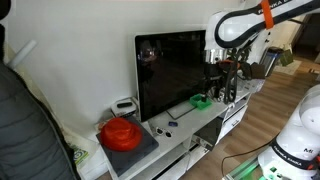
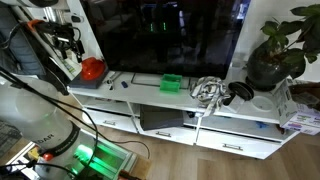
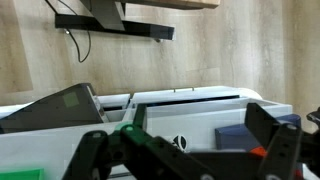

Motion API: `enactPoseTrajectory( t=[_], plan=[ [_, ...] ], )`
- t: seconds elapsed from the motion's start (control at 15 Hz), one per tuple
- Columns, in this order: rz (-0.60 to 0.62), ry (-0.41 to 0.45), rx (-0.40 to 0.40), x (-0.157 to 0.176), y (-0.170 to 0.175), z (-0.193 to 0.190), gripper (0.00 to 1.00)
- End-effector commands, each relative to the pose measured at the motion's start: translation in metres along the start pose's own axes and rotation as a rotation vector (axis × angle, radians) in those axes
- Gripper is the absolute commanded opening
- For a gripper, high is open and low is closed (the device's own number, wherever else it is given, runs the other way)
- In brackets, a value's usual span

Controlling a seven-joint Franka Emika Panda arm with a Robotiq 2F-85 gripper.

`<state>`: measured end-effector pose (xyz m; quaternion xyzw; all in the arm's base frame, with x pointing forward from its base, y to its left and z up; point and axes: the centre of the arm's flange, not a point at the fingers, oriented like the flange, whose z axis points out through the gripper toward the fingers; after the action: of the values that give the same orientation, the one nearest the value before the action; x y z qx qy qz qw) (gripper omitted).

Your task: Pick up the blue toy from the tv stand and put it in the green lunch box

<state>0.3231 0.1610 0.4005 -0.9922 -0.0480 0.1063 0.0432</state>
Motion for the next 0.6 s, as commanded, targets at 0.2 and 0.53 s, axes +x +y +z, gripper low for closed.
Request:
enactPoseTrajectory(
  t=[0.2,0.53],
  plan=[
    [-0.198,0.156,-0.268,0.041,-0.019,0.030,1.00],
    [-0.341,0.330,-0.233,0.086,-0.016,0.074,1.00]
  ],
)
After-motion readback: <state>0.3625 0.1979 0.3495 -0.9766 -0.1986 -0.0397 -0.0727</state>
